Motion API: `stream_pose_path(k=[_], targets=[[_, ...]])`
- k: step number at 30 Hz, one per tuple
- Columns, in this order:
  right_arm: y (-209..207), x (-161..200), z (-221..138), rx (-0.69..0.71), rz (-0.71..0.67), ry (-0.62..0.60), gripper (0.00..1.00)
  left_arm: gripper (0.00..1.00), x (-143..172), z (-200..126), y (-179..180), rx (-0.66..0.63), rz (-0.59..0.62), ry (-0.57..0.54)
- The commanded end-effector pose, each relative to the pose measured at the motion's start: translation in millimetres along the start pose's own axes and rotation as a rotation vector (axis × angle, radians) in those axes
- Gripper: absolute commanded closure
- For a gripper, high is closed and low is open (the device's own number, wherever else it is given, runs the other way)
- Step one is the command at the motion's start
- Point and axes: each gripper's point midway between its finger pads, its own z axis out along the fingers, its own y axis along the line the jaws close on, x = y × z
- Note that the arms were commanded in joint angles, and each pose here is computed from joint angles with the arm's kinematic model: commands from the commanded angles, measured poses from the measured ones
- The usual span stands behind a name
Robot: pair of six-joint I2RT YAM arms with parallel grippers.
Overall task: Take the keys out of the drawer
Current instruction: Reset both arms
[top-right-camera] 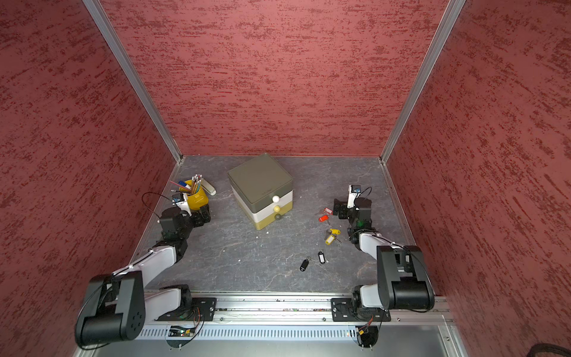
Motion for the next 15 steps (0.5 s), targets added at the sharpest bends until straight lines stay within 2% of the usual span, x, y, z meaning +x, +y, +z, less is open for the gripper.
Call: stream_pose_path(k=[1,7,13,15], targets=[[2,-22,3,-0.025,-0.016,-0.11,0.02,0.0,-39,10,-7,0.038,0.02,-0.164],[-2,-12,7,-0.007,-0.012,-0.124,0.02,0.0,-35,30,-12,0.052,0.025,-0.157],[-3,-3,-3,-0.008,-0.014,-0.208,0.01,0.0,-24,26,-12,0.07,0.029,-0.231],[-4,-2,-6,0.0,-0.012,-0.21,0.02,0.0,-23,27,-12,0.068,0.029,-0.218]])
